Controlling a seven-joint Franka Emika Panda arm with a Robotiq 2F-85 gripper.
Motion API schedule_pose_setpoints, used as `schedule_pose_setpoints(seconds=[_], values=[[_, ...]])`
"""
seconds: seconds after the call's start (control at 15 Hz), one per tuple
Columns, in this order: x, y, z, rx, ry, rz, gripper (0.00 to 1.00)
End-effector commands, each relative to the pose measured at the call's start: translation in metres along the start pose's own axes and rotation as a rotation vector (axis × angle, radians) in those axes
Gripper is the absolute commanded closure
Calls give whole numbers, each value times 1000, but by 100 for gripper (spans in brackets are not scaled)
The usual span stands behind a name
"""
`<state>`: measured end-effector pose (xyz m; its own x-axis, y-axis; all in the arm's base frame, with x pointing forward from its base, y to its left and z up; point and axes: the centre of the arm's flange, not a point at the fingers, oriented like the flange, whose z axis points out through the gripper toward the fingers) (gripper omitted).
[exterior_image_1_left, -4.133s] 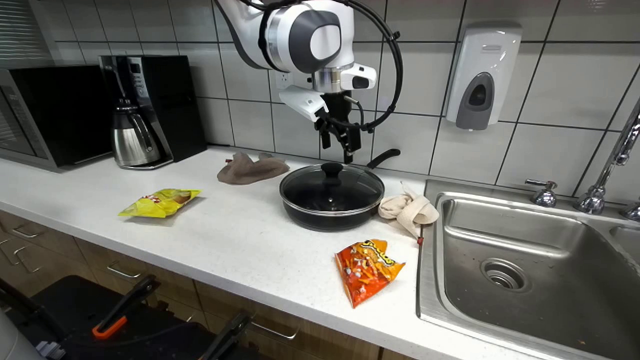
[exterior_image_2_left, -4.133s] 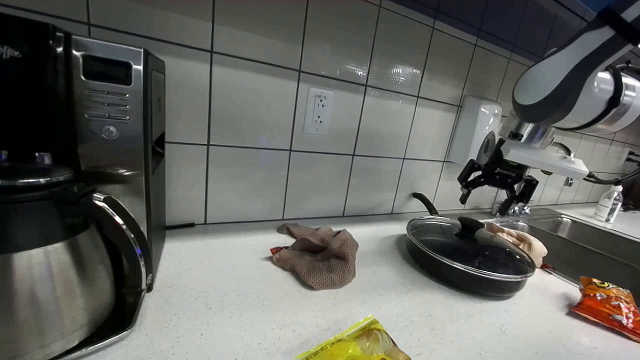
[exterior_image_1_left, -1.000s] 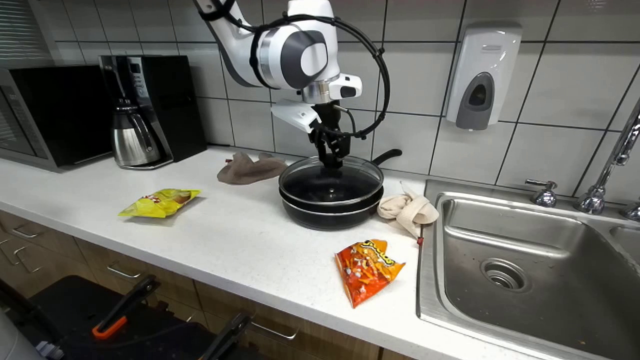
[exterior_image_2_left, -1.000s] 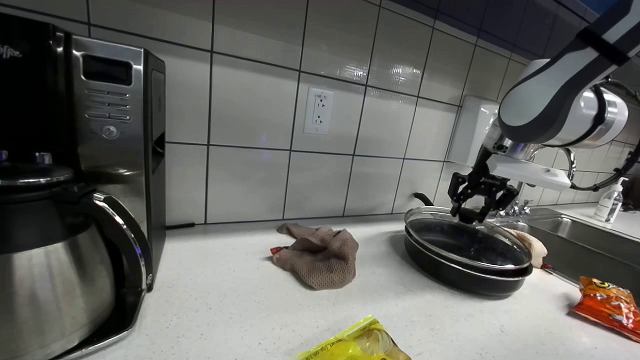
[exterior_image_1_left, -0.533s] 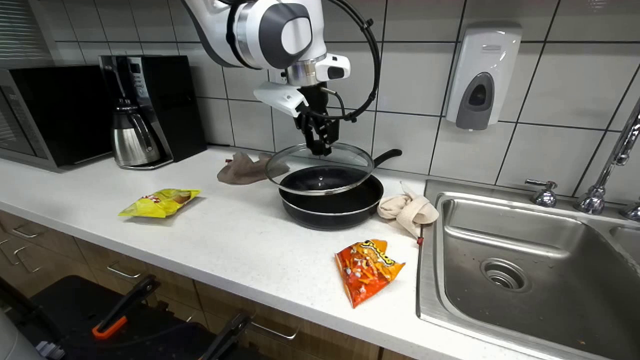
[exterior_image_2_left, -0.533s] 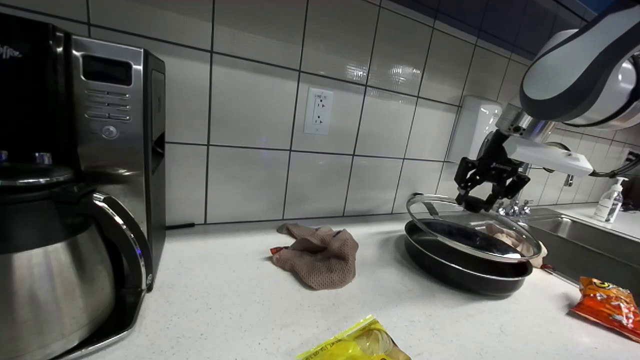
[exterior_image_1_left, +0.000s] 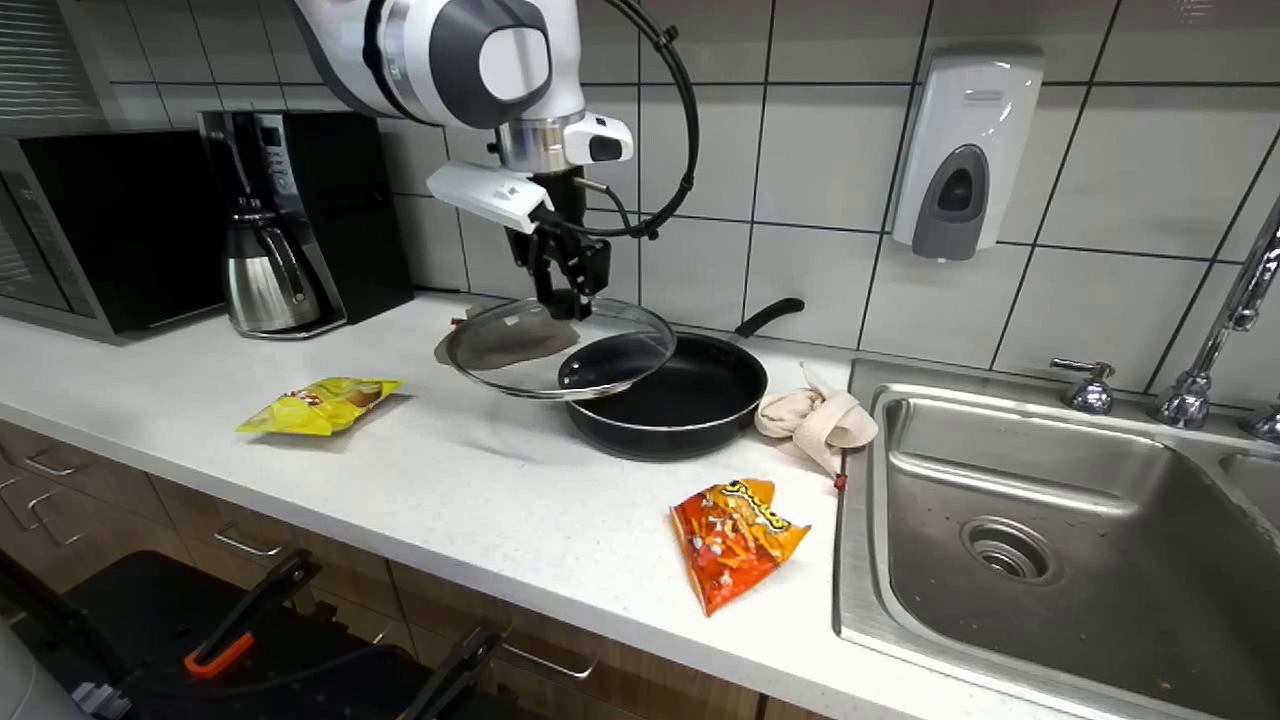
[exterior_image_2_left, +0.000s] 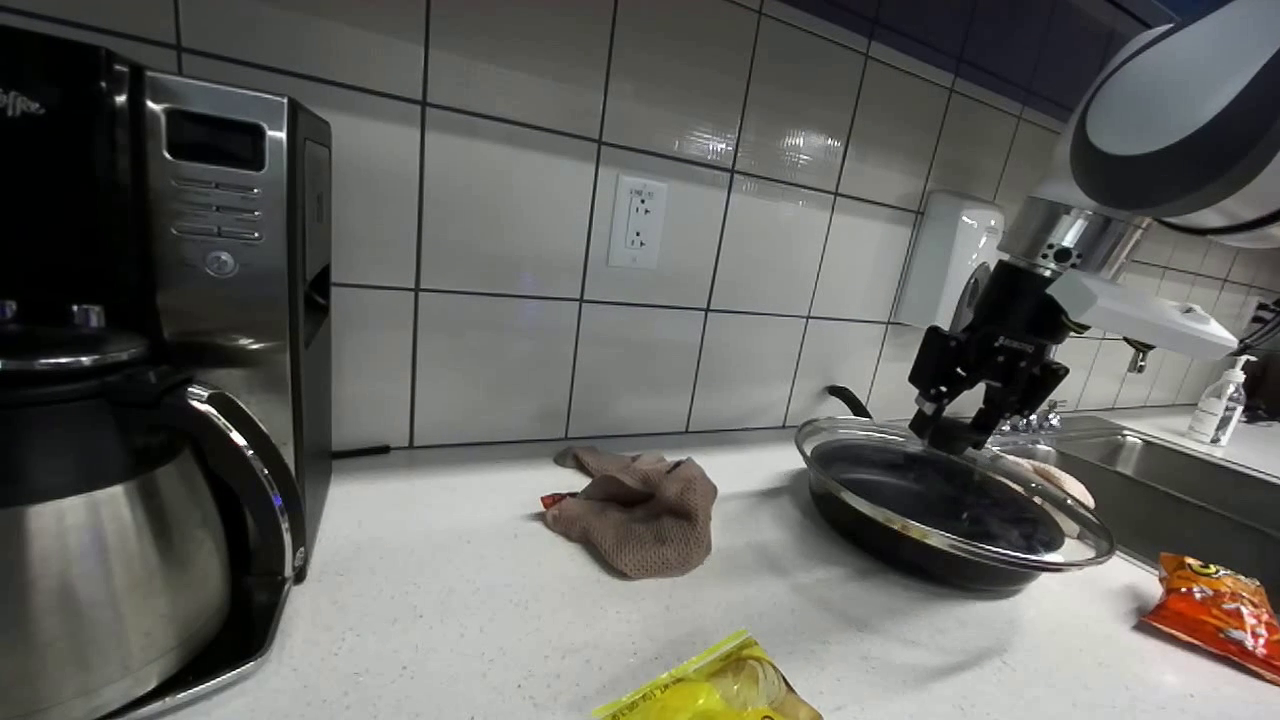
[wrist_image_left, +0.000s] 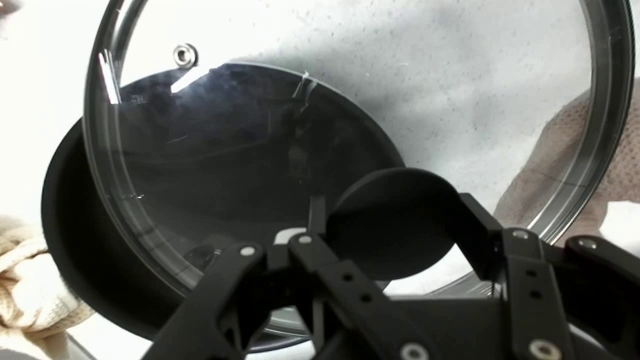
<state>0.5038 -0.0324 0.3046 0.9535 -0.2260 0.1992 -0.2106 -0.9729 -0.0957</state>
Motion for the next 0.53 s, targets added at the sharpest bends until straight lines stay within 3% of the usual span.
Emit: schedule_pose_setpoints(seconds=[0.0, 0.47], values=[[-25, -15, -24, 33, -10, -43, 61], [-68, -50, -10, 27, -56, -97, 61]])
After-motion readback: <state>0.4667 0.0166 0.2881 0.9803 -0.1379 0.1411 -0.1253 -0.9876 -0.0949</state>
